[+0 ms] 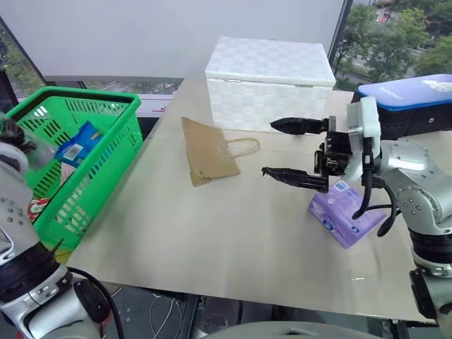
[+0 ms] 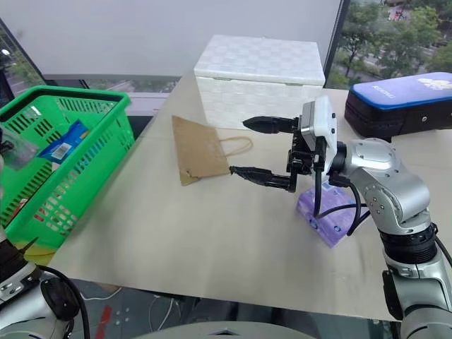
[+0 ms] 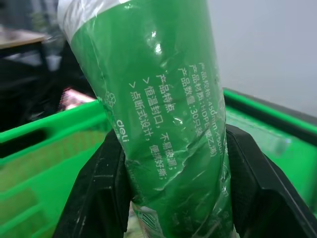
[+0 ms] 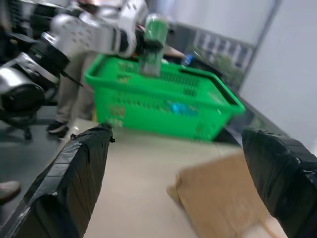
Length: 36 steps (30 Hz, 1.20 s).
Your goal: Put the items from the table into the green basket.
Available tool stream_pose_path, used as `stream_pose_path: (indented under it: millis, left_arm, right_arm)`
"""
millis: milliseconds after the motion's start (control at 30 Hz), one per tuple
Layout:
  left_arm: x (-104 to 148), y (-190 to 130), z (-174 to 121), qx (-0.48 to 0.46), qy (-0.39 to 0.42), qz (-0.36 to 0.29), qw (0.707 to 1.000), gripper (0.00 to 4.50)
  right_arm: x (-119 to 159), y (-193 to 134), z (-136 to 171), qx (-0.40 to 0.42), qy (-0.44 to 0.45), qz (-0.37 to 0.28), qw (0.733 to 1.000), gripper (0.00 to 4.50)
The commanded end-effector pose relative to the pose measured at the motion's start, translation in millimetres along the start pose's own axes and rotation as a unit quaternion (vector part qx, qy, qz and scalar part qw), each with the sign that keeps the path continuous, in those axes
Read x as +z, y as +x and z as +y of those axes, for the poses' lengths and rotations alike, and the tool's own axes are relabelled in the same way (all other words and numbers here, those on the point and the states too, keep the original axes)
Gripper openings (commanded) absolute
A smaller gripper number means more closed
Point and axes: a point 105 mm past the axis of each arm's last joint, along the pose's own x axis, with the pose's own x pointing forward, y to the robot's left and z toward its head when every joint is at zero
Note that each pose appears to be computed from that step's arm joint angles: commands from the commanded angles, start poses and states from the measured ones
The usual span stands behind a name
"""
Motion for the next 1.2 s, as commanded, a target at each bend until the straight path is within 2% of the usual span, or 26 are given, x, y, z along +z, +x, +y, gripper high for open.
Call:
stream_pose_path:
  millis: [33,67,100,167,267,367,467,667,833,1000,1200]
  left_arm:
    - [25.9,-2.7,8.1,0.005,-0.014,-0.052,0.999,3.71]
    - [26.8,-3.1,8.3,0.005,-0.015,-0.054,0.998,4.15]
    - [28.9,-4.4,7.0,0.000,-0.017,-0.059,0.998,4.37]
    - [31.0,-6.1,5.1,-0.006,-0.018,-0.066,0.998,4.37]
    - [33.6,-15.8,-29.8,-0.089,-0.030,-0.074,0.993,4.37]
    - [31.2,-22.4,-50.8,-0.135,-0.033,-0.070,0.988,4.37]
    - [23.9,-37.1,-90.3,-0.225,-0.038,-0.055,0.972,4.37]
    - [-11.0,-78.4,-158.5,-0.392,-0.050,0.028,0.918,4.37]
    - [-46.0,-128.4,-200.4,-0.530,-0.050,0.116,0.838,4.37]
    - [-80.0,-154.8,-223.0,-0.581,-0.047,0.190,0.790,4.37]
    - [-93.3,-166.4,-246.8,-0.626,-0.024,0.217,0.748,4.37]
  right_arm:
    - [11.7,2.6,3.2,0.015,-0.019,-0.018,1.000,4.50]
    - [11.3,2.6,3.3,0.016,-0.018,-0.019,1.000,4.50]
    - [10.4,2.6,3.3,0.017,-0.018,-0.018,1.000,4.50]
    - [9.4,2.4,3.2,0.018,-0.017,-0.017,1.000,4.50]
    - [7.1,0.6,1.6,0.012,-0.014,-0.012,1.000,4.50]
    - [5.5,-1.1,0.5,0.007,-0.012,-0.008,1.000,4.50]
    - [2.8,-5.7,0.2,0.000,-0.010,0.001,1.000,4.50]
    - [-2.1,-19.2,-1.6,-0.031,-0.006,0.024,0.999,4.50]
    - [-11.8,-38.7,-1.6,-0.078,-0.005,0.071,0.994,4.50]
    - [-16.4,-57.3,10.5,-0.118,0.001,0.111,0.987,4.50]
    - [-16.9,-74.5,21.8,-0.175,0.006,0.137,0.975,4.50]
